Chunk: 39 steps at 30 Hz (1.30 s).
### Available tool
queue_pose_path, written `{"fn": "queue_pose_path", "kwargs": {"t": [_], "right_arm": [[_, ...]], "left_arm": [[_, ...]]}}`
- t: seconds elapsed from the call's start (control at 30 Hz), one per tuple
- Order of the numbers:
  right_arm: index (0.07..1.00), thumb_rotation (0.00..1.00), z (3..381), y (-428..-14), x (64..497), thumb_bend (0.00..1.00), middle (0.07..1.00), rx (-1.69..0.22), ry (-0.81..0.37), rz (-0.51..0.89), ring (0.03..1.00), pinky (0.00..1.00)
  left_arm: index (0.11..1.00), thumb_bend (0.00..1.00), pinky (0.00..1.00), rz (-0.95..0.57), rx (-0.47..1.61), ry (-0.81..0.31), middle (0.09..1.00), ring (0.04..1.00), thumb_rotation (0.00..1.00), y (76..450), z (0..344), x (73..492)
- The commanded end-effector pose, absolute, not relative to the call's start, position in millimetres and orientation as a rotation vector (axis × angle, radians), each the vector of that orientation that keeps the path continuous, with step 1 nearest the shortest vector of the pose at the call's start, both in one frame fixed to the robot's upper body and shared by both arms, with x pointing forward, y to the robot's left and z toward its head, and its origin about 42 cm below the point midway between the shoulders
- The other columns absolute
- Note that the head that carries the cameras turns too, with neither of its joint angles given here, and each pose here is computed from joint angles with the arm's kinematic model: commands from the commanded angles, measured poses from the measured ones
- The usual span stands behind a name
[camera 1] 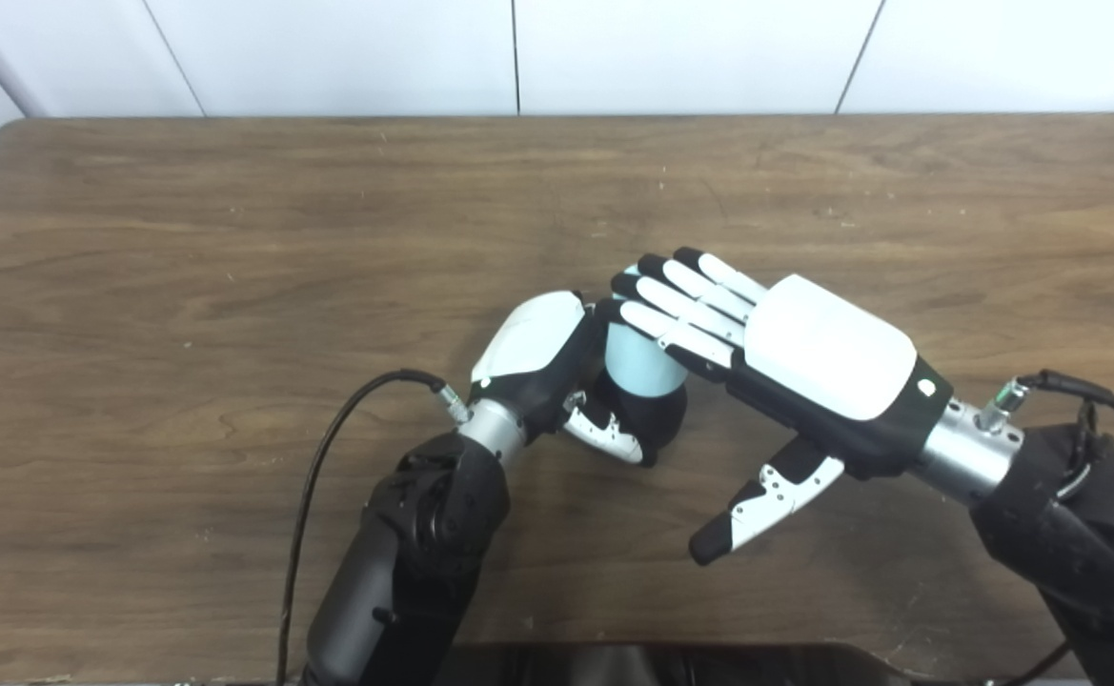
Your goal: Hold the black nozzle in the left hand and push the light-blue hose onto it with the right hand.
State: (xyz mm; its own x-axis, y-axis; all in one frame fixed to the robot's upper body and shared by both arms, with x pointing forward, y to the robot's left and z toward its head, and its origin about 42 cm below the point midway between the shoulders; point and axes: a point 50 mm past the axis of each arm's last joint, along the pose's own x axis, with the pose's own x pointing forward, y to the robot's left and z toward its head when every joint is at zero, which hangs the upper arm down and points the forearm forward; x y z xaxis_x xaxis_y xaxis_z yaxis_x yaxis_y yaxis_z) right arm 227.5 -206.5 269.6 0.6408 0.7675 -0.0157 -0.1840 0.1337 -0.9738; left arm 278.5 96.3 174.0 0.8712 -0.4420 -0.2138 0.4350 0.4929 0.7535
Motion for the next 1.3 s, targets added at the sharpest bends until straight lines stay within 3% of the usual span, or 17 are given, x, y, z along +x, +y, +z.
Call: {"fn": "queue_pose_path", "kwargs": {"t": [0.0, 0.43, 0.83, 1.27], "right_arm": [[0.998, 1.00, 245, -208, 221, 0.67, 1.000, -1.270, -0.429, 0.900, 1.000, 1.00], [0.999, 1.00, 276, -207, 225, 0.67, 1.000, -1.260, -0.480, 0.861, 1.000, 1.00], [0.996, 1.00, 308, -211, 235, 0.67, 1.000, -1.240, -0.690, 0.641, 1.000, 1.00], [0.994, 1.00, 319, -215, 242, 0.67, 1.000, -1.235, -0.723, 0.563, 1.000, 1.00]], "left_arm": [[0.489, 0.52, 1.00, -0.655, 0.916, 0.231, 0.604, 0.738, 0.04, 105, 132, 262], [0.489, 0.52, 1.00, -0.658, 0.919, 0.235, 0.601, 0.738, 0.04, 104, 132, 262], [0.485, 0.52, 1.00, -0.655, 0.930, 0.231, 0.623, 0.757, 0.04, 105, 131, 263], [0.488, 0.52, 1.00, -0.648, 0.917, 0.238, 0.608, 0.750, 0.04, 106, 129, 263]]}}
